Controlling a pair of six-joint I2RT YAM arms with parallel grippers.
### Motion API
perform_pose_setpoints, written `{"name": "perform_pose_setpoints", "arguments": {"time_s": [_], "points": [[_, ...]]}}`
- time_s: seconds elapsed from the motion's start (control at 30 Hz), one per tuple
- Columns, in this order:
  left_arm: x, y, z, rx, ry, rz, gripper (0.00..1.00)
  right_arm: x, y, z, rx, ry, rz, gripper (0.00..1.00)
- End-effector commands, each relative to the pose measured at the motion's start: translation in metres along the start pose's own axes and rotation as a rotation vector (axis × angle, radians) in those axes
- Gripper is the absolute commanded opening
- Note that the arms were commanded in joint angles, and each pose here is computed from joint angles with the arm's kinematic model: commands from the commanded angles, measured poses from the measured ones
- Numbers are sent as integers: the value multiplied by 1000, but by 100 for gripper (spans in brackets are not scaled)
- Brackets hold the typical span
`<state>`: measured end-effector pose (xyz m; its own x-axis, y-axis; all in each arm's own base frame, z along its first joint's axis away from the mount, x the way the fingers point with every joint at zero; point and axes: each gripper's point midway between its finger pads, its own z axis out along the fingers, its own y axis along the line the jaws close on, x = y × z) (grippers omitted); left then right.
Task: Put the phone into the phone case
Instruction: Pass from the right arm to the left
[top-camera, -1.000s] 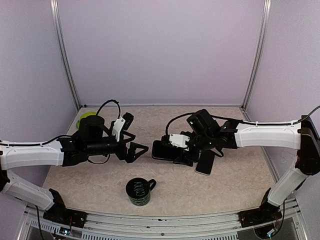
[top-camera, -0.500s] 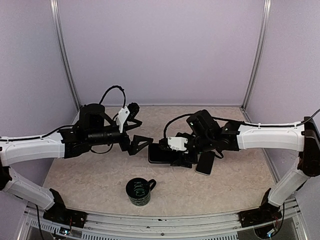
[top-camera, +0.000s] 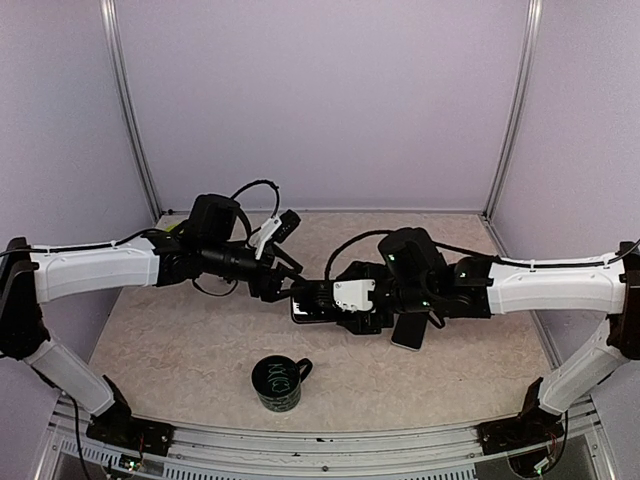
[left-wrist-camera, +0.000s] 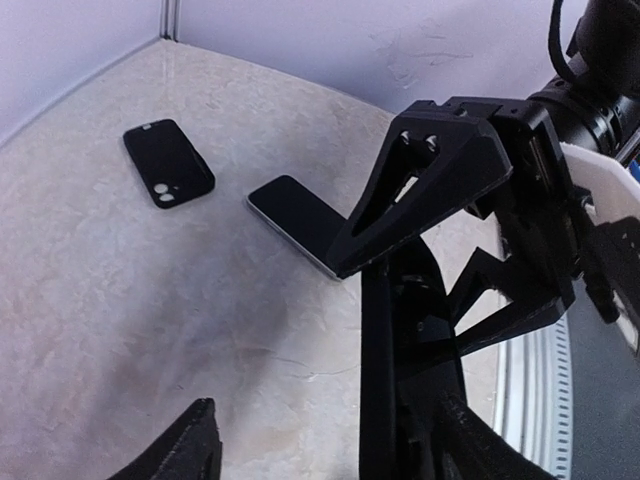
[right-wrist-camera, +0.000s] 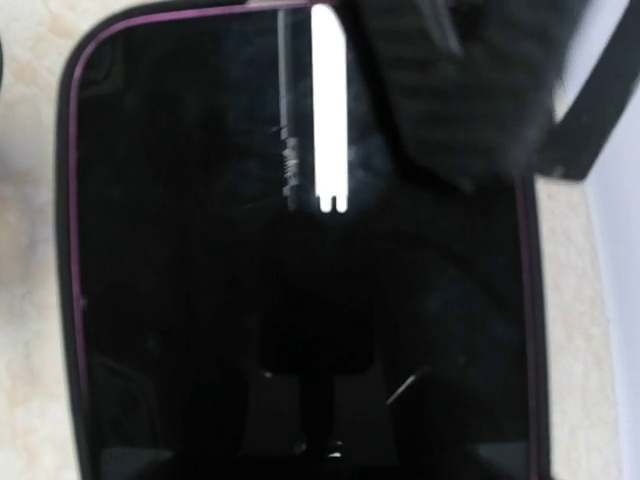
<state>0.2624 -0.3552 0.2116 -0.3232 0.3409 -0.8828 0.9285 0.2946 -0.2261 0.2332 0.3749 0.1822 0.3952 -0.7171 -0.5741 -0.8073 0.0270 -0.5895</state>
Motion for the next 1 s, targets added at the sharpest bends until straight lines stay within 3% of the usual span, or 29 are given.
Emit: {"name": "perform_pose_setpoints", "arguments": {"time_s": [0.0,0.13,0.4,0.6,0.67,0.83,0.9,0.97], "points": [[10,-11,8,113,85,-66,63,-20,-20,-9,121,-45,-48,36],[22,-14,15,164,150,-114,46,-17,-22,-5,156,-21,-67,34],[34,-12,26,186,185,-152,0,-11,-17,0,165,13,-92,33],[29,-9,27,181,161,-171,0,-8,-24,0,217,25,-89,36],[25,-5,27,166,139,-183,0,-7,-28,0,240,36,-78,45],[12,17,21,63,53,-236,0,-1,-43,-4,313,78,-30,89],[9,27,17,20,19,-268,0,-2,-46,-7,326,74,-10,99],[1,37,12,-18,-34,-300,0,-5,-51,-12,335,53,28,100]]}}
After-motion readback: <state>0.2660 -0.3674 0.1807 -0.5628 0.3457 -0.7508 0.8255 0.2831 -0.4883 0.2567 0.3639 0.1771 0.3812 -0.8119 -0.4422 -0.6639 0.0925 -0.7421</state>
